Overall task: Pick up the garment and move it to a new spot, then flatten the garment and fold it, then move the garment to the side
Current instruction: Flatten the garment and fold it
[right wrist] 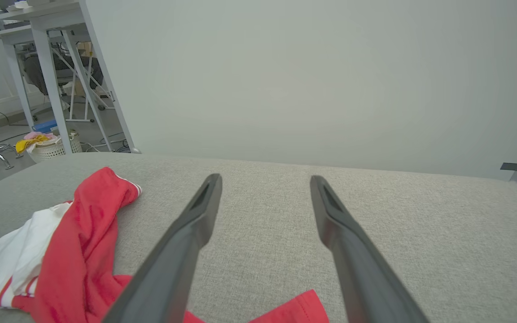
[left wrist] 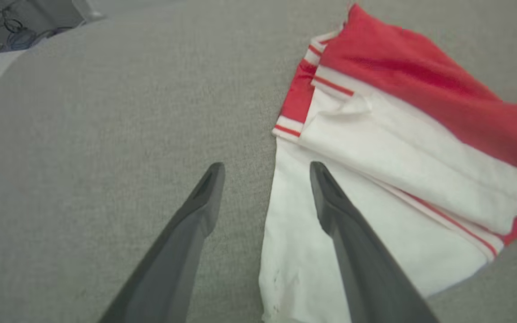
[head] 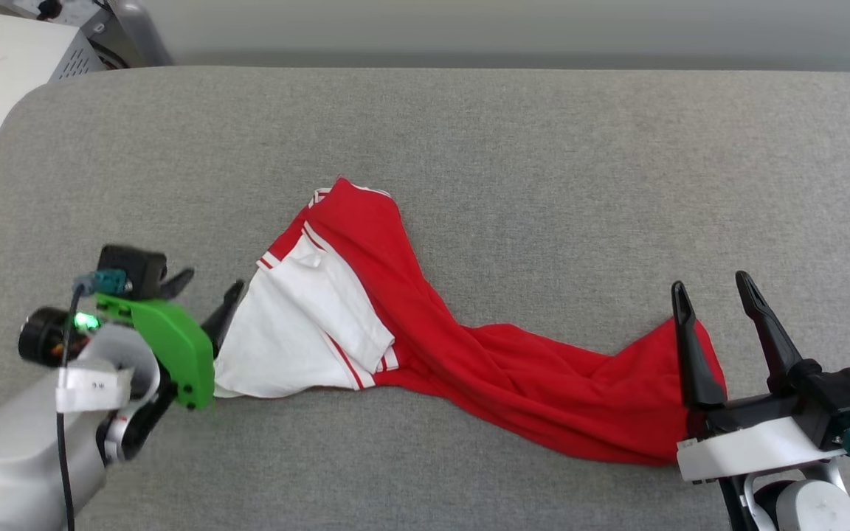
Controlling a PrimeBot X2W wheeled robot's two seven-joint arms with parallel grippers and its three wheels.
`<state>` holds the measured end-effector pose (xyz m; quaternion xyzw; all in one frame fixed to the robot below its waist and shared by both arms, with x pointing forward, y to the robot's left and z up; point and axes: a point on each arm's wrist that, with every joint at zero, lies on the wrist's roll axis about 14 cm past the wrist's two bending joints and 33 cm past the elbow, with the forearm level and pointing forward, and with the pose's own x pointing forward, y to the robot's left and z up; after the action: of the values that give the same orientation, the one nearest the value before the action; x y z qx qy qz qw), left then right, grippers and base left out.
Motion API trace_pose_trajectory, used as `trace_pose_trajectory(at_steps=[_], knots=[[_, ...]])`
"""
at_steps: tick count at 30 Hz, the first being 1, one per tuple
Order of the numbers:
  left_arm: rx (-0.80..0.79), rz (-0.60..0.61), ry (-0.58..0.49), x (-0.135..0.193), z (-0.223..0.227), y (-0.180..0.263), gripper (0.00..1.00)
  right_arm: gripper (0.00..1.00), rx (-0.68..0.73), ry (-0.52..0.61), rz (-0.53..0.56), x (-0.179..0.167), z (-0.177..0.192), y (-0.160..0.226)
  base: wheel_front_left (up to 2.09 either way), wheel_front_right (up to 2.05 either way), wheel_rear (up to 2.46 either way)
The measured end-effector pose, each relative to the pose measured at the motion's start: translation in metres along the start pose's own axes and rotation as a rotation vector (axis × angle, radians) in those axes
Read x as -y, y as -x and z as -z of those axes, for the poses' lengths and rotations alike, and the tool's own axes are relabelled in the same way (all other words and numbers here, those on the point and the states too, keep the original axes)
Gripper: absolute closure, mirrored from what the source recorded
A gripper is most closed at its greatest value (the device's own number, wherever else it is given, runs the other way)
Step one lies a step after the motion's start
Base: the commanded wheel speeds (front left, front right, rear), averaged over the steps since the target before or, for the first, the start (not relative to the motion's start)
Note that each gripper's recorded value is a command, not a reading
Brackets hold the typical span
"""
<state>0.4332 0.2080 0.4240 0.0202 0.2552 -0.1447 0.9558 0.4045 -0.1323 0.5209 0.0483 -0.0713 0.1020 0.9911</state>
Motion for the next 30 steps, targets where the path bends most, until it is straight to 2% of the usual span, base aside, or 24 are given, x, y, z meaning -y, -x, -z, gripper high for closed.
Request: trace_pose_trajectory(at_steps=[5, 10, 12, 21, 30], knots=[[0.218, 0.033, -0.035, 0.010, -0.082, 0.004, 0.00, 0.00, 0.010, -0.002, -0.015, -0.006, -0.004, 0.001, 0.00, 0.00, 0.00], [0.141, 0.132, -0.079, 0.029, -0.098, 0.003, 0.00, 0.00, 0.015, -0.006, -0.029, -0.011, -0.006, 0.001, 0.00, 0.00, 0.00], [0.067, 0.189, -0.085, 0.041, -0.093, -0.001, 0.00, 0.00, 0.012, -0.006, -0.029, -0.011, -0.005, 0.002, 0.00, 0.00, 0.00], [-0.268, 0.333, -0.238, 0.078, -0.040, -0.024, 0.00, 0.00, -0.010, 0.000, 0.014, 0.003, 0.002, 0.006, 0.00, 0.00, 0.00], [-0.511, 0.368, -0.310, 0.088, 0.020, -0.046, 0.00, 0.00, -0.022, -0.005, 0.030, 0.012, 0.011, -0.005, 0.00, 0.00, 0.00]])
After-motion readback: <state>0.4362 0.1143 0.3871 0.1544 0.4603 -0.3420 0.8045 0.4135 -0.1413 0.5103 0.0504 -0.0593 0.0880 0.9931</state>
